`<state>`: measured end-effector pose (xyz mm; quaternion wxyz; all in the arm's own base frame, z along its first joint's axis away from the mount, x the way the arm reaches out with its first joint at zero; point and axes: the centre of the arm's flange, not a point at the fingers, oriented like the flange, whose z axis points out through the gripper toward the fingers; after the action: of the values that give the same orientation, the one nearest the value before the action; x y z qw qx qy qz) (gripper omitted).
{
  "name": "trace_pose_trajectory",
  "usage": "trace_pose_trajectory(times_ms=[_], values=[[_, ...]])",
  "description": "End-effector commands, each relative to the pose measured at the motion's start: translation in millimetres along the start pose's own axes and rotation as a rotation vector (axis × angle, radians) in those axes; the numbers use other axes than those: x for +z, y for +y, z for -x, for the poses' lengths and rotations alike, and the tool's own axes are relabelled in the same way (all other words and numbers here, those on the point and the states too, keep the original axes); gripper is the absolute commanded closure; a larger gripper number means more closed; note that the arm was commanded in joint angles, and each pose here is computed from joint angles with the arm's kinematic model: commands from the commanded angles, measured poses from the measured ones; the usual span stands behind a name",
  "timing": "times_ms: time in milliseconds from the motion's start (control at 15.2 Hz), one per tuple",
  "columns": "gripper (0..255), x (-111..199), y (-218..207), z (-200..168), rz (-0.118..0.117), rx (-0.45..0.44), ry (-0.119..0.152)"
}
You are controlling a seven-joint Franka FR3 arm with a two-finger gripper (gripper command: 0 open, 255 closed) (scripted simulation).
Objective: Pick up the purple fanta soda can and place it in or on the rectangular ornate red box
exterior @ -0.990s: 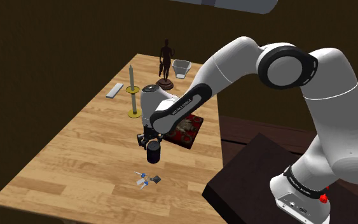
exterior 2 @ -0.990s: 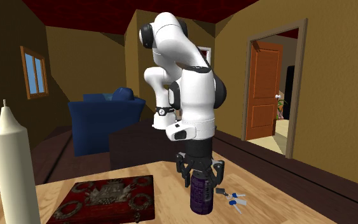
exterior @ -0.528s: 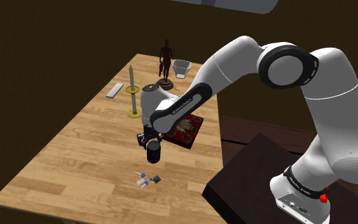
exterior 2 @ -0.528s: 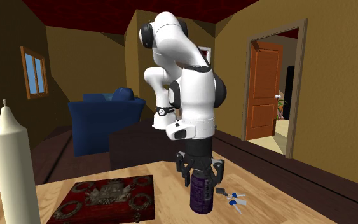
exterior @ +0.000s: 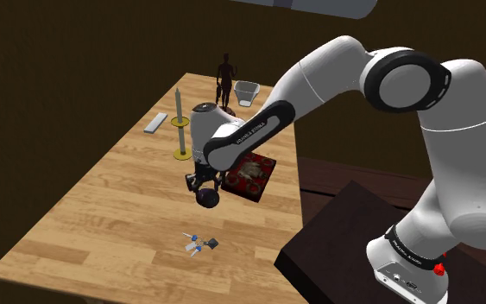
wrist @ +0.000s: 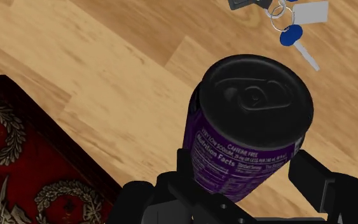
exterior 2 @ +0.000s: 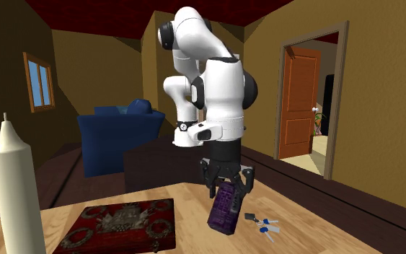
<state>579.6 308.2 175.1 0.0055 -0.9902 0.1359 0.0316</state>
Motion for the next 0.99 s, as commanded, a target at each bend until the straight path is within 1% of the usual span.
trace_pose_trajectory(times_ms=[0, 858, 924], values=[[255, -11, 0, 1, 0.0, 0.0, 0.0], [255, -78, -1, 5, 0.0, 0.0, 0.0], [255, -80, 11, -1, 0.0, 0.0, 0.0]])
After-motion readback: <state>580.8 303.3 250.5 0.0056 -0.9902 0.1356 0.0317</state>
